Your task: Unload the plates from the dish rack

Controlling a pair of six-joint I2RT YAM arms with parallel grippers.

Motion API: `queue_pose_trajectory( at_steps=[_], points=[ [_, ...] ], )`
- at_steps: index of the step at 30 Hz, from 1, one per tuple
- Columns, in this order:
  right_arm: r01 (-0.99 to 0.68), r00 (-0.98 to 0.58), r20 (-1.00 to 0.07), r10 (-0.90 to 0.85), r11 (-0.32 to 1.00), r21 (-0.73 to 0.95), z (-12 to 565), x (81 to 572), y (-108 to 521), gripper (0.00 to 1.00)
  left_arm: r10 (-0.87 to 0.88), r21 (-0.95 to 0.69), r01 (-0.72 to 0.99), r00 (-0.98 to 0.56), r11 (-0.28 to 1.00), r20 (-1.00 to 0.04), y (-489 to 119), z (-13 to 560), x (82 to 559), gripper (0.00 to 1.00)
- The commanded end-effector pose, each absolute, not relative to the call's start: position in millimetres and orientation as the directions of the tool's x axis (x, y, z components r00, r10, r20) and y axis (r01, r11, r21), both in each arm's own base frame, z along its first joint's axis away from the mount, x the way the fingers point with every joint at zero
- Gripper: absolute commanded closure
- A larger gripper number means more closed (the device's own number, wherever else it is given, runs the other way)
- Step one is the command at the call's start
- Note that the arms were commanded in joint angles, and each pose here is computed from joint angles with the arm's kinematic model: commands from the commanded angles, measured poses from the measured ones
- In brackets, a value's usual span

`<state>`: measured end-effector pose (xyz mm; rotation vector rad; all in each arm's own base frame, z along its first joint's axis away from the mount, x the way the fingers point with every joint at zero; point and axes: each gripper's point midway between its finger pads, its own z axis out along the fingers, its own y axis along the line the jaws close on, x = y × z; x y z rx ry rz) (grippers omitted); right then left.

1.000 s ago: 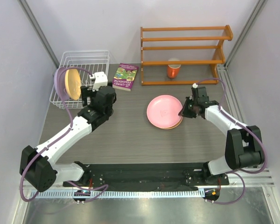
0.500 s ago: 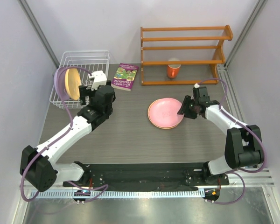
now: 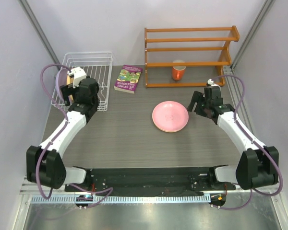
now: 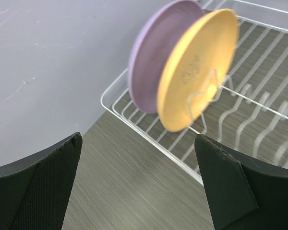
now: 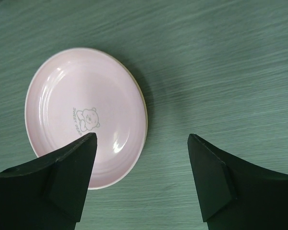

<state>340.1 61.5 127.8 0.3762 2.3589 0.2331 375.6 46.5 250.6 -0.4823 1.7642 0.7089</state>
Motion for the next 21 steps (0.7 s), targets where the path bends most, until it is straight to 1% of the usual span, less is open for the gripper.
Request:
queue_pose_trajectory(
  at_steps=[1, 4, 10, 14, 18, 19, 21],
  points=[
    [0.208, -0.617, -0.723, 0.311, 0.95, 0.232, 162, 348, 47, 0.18, 0.021, 0.185, -0.71, -0.233, 0.68, -0.972, 71, 263, 401, 0.0],
    [0.208, -0.628, -0.715, 0.308, 0.951, 0.228, 157, 347, 47, 0.18, 0.041, 0.226, -0.733, -0.261, 0.642, -0.964, 78, 257, 416, 0.01],
    [0.202, -0.659, -0.691, 0.297, 0.955, 0.217, 144, 349, 49, 0.18, 0.032, 0.249, -0.758, -0.289, 0.602, -0.957, 97, 240, 444, 0.0],
    [0.199, -0.666, -0.689, 0.286, 0.958, 0.205, 141, 350, 48, 0.18, 0.008, 0.268, -0.764, -0.326, 0.587, -0.945, 109, 220, 456, 0.0],
    [0.199, -0.678, -0.679, 0.281, 0.96, 0.198, 135, 351, 47, 0.18, -0.022, 0.248, -0.756, -0.328, 0.605, -0.944, 116, 210, 464, 0.0],
    [0.199, -0.682, -0.675, 0.28, 0.96, 0.198, 133, 351, 47, 0.18, -0.024, 0.248, -0.756, -0.329, 0.606, -0.944, 119, 210, 465, 0.01],
    [0.195, -0.687, -0.67, 0.281, 0.96, 0.203, 130, 351, 49, 0.18, -0.03, 0.254, -0.75, -0.342, 0.611, -0.939, 121, 204, 468, 0.05]
  ],
)
